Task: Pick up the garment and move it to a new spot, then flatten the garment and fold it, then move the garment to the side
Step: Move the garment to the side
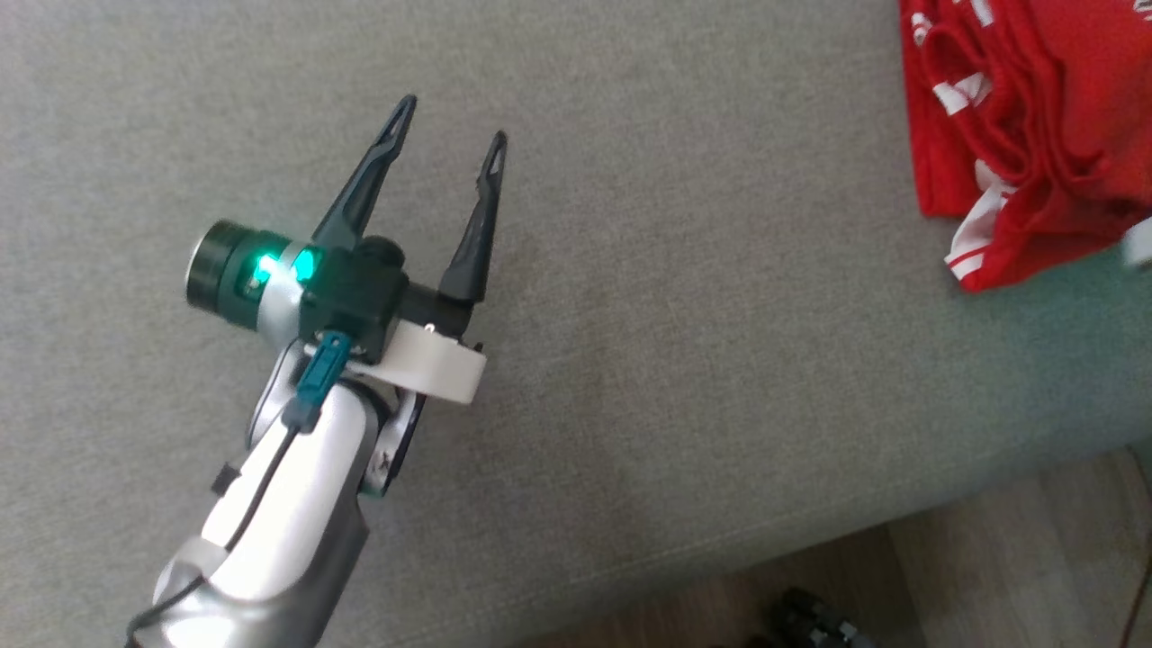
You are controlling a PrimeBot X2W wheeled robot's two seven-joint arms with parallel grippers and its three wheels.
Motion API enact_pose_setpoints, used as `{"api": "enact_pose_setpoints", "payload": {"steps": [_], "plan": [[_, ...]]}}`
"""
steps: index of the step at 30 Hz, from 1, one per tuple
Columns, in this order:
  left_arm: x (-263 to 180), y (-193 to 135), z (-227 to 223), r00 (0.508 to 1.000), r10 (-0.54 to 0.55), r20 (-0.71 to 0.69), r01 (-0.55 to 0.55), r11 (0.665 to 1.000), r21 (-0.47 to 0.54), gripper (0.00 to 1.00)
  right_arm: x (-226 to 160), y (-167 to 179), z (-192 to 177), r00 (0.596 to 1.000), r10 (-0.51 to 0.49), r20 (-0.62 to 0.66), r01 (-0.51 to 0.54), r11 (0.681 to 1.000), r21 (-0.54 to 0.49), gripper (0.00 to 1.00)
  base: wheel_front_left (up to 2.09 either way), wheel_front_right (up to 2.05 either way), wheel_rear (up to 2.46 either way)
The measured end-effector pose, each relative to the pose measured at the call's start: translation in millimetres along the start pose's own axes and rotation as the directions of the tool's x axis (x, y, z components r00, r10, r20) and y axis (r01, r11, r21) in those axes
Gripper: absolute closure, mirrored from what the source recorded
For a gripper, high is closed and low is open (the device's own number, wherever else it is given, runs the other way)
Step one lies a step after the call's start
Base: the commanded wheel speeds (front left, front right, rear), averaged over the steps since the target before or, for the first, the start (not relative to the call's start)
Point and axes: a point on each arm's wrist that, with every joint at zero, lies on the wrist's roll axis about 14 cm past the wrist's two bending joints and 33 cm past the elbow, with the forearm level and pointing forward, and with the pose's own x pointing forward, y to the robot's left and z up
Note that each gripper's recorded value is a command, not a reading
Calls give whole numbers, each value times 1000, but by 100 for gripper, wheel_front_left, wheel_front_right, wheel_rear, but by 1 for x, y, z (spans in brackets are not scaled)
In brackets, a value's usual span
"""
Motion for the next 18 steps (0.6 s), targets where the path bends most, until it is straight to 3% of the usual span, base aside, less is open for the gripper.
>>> {"api": "enact_pose_setpoints", "payload": {"steps": [10,18], "plan": [[-46,19,10,989,142,-49,-142,990,10,0,-60,96,15,975,189,120,-204,971,122,0,0,0,0],[-94,60,21,940,332,-72,-329,943,49,0,-89,159,39,938,289,192,-328,919,217,0,0,0,0]]}}
